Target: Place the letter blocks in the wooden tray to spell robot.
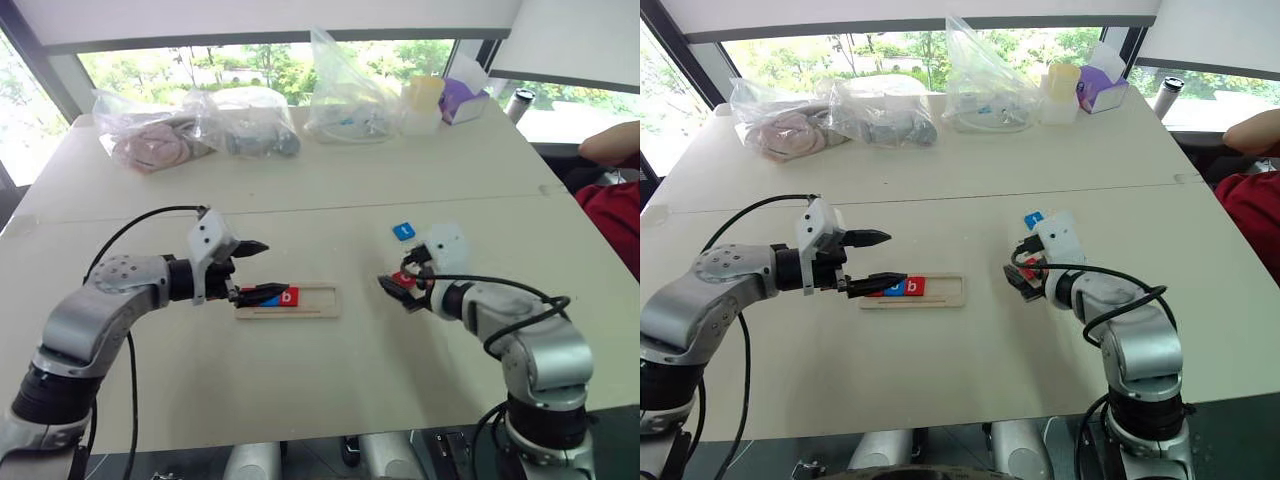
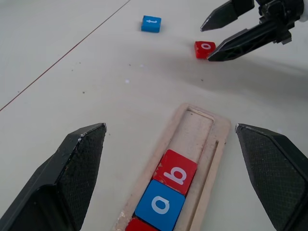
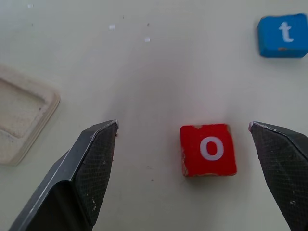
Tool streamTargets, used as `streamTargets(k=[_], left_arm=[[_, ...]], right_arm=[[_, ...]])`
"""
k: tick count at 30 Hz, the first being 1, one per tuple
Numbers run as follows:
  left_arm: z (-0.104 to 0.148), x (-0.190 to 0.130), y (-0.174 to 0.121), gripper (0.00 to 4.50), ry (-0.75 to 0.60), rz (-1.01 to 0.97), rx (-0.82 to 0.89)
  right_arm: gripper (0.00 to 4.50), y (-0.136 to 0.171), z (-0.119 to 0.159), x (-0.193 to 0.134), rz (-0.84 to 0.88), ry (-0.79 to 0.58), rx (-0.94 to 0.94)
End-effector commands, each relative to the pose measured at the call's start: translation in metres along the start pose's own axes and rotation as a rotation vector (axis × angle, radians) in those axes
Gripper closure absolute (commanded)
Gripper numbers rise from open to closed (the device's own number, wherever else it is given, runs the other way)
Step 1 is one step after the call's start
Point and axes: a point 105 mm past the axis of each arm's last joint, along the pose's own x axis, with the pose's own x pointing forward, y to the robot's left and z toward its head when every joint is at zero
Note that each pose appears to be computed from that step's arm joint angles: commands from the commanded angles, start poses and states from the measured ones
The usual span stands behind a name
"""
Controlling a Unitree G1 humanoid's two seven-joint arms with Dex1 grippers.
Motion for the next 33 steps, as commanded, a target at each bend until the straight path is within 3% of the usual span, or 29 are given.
streamTargets(k=[1,3,10,15,19,25,26,29,30,31,33], left_arm=[[0.007,-0.001,0.002,0.0,-0.019,0.012,0.041],[0.007,-0.002,0.001,0.0,-0.017,0.016,0.042],[0.005,-0.005,0.002,0.0,-0.011,0.034,0.042],[0.004,-0.002,0.002,0.0,-0.007,0.032,0.049],[0.006,0.003,0.004,0.0,-0.016,0.03,0.053],[0.004,0.005,0.005,0.0,-0.022,0.029,0.048],[0.003,0.005,0.006,0.0,-0.023,0.029,0.047],[0.002,0.003,0.007,0.0,-0.025,0.038,0.044],[0.001,0.003,0.007,0.0,-0.024,0.04,0.044],[0.001,0.003,0.007,0.0,-0.024,0.041,0.044],[0.0,0.002,0.007,0.0,-0.023,0.043,0.044]], right_arm=[[0.08,-0.006,-0.002,0.003,-0.048,-0.005,-0.004],[0.08,-0.013,-0.007,0.007,-0.077,0.009,0.003],[3.36,-0.012,-0.003,0.006,-0.068,-0.005,0.014],[3.34,-0.002,0.004,0.005,-0.058,-0.025,0.032],[3.34,0.015,0.01,0.012,-0.098,-0.019,0.436],[3.34,0.035,0.004,0.02,-0.064,0.033,0.43],[2.31,0.037,0.005,0.021,-0.057,0.034,0.425],[0.98,0.036,0.01,0.02,-0.044,0.024,0.376],[0.34,0.035,0.012,0.019,-0.045,0.016,0.361],[0.02,0.033,0.015,0.017,-0.045,0.004,0.338],[0.02,0.028,0.022,0.013,-0.05,-0.022,0.297]])
